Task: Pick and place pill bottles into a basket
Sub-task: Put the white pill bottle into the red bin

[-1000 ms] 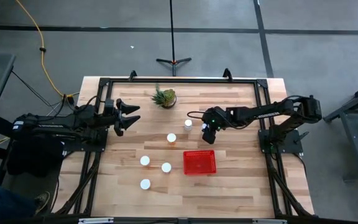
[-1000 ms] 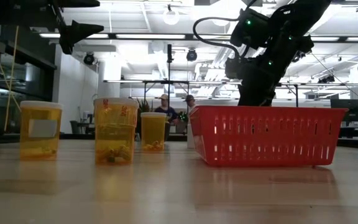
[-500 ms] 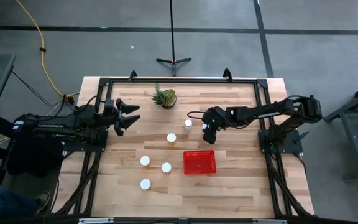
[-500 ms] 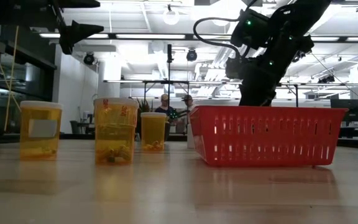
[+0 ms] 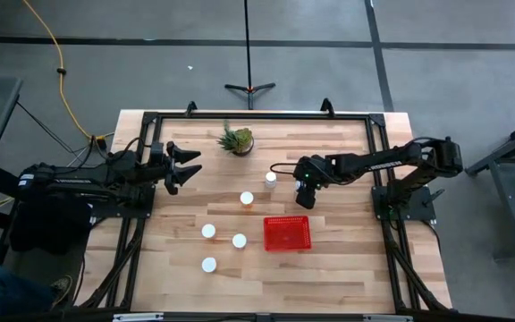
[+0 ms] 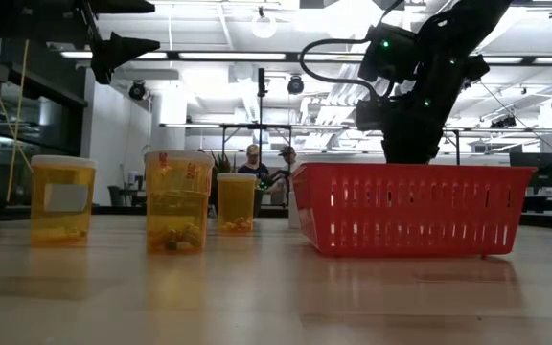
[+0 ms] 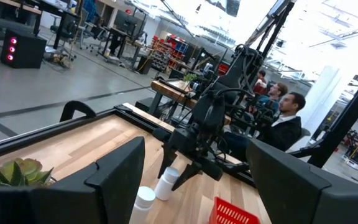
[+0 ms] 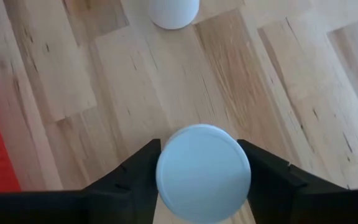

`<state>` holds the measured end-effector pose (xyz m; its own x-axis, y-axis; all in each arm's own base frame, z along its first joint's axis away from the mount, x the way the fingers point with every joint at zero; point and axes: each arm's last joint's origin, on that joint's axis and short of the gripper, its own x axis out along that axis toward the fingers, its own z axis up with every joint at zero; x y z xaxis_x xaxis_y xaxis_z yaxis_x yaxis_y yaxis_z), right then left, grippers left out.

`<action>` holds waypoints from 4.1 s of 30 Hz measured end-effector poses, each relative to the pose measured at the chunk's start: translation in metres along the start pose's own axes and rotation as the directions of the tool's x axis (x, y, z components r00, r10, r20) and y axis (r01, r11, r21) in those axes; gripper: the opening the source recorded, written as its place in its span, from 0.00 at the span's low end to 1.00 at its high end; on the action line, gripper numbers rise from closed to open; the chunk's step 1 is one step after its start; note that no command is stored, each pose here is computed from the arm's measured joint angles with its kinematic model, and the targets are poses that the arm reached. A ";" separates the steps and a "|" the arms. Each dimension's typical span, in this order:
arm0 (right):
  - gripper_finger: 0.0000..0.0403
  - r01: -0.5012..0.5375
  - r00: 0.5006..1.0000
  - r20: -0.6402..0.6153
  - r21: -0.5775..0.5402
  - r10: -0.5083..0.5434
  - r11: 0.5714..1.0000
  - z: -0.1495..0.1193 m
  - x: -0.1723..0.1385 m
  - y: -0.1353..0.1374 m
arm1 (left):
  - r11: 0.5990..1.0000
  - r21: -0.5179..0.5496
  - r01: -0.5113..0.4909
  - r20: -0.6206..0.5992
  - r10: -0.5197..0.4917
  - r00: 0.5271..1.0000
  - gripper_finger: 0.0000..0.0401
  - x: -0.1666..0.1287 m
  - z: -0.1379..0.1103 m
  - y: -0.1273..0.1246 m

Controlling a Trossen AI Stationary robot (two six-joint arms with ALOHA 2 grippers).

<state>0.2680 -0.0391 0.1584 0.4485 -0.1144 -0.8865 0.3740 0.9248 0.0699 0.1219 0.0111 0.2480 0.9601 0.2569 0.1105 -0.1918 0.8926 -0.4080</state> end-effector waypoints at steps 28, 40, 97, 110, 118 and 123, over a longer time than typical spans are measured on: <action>0.42 -0.047 0.995 0.088 0.037 0.044 0.998 0.004 -0.021 0.010 | 1.000 0.005 -0.013 -0.019 0.013 1.000 0.78 0.000 -0.002 0.001; 0.42 -0.156 0.965 0.217 0.012 0.150 0.988 0.000 -0.058 0.039 | 1.000 0.005 -0.018 -0.016 0.018 1.000 0.78 0.000 -0.002 0.001; 0.42 -0.289 0.932 0.204 -0.073 0.298 0.955 -0.002 -0.086 0.089 | 0.998 0.003 -0.066 0.005 0.066 0.998 0.78 0.000 -0.001 0.003; 0.42 -0.284 0.949 0.089 -0.166 0.301 0.944 -0.020 -0.066 0.116 | 0.998 0.006 -0.065 0.005 0.065 0.998 0.78 0.000 -0.001 0.002; 0.42 -0.232 0.970 0.022 -0.194 0.241 0.953 -0.026 -0.037 0.122 | 0.998 0.005 -0.066 0.006 0.066 0.998 0.78 0.000 -0.001 0.003; 0.42 -0.192 0.979 0.025 -0.220 0.202 0.957 -0.027 -0.033 0.122 | 0.998 0.005 -0.066 0.006 0.066 0.998 0.78 0.000 -0.001 0.003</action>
<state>0.2771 0.0872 0.1835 0.5350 0.0660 -0.8423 0.0934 0.9862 0.1366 0.1216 0.0129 0.2458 0.9443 0.3170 0.0887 -0.2555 0.8758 -0.4095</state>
